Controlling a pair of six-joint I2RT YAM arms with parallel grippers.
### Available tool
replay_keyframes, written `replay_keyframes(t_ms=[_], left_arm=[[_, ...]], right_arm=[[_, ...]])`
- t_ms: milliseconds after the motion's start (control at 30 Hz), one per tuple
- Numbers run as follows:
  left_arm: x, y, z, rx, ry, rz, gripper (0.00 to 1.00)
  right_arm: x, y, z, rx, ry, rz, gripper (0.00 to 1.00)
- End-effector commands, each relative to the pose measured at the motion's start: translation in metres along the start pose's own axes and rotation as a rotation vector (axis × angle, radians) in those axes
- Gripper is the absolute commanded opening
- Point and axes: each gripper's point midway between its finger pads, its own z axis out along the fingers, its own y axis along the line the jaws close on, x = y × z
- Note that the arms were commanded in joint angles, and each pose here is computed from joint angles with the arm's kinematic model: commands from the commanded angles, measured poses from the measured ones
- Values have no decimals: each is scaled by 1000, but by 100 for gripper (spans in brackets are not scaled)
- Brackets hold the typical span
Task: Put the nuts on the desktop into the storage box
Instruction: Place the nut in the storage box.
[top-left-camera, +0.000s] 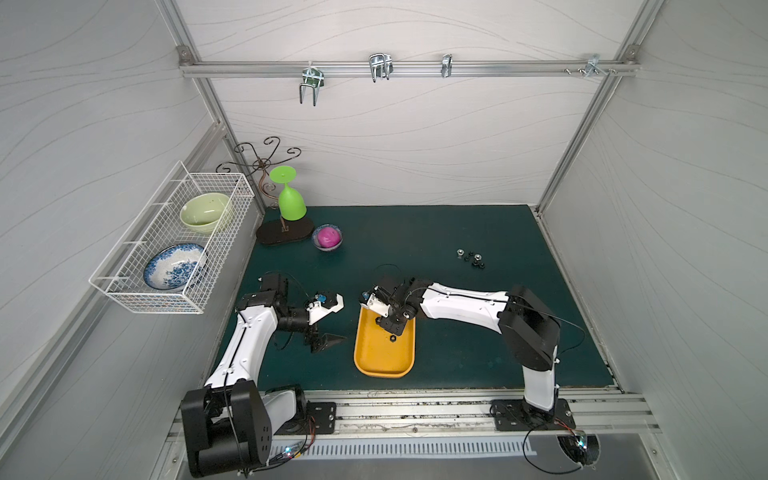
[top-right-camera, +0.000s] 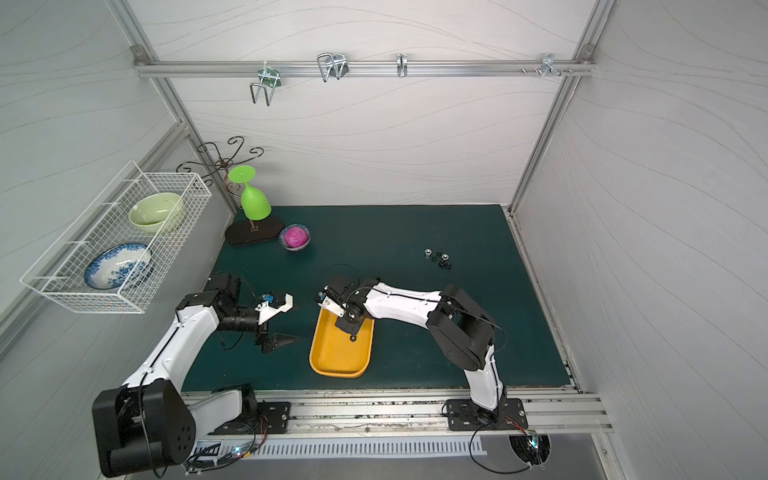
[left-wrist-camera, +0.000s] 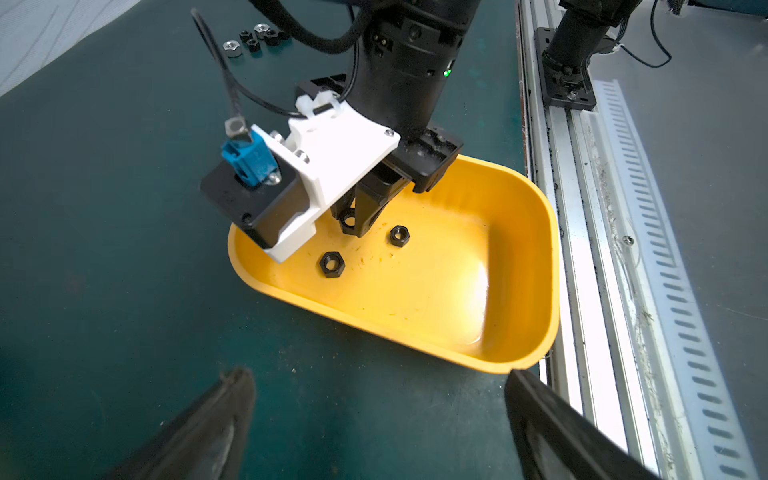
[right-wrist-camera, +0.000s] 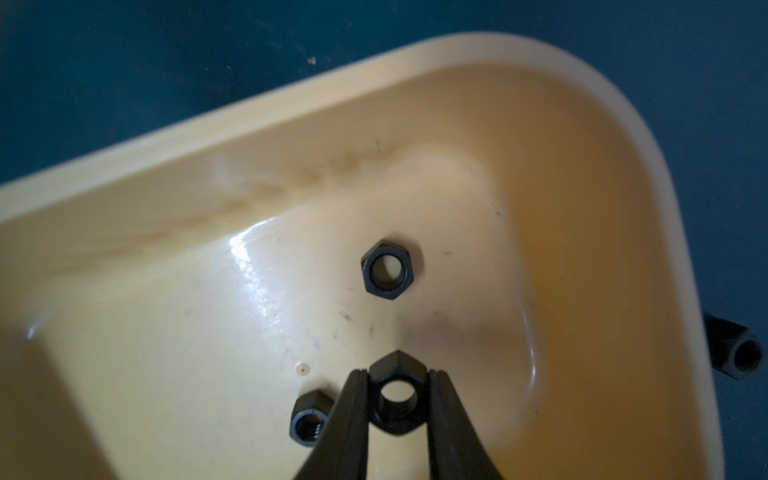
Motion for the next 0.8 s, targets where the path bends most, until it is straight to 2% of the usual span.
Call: replay_keyframes(t_ms=[0,200,467,767], left_arm=[[-5,2,-6,-10,10,29,99],[-6,-3,-7,-2,16,43,99],[-5,0,-8,-3,33,57,99],[-17,-8,-11,17,27,70,99]], right_arm=[[13,-4,14,9,67,19,15],[15,-4,24,6,109,20,17],[7,-3,11,-8,73,54,43],[-10,0,-32,-40,-35,119,51]])
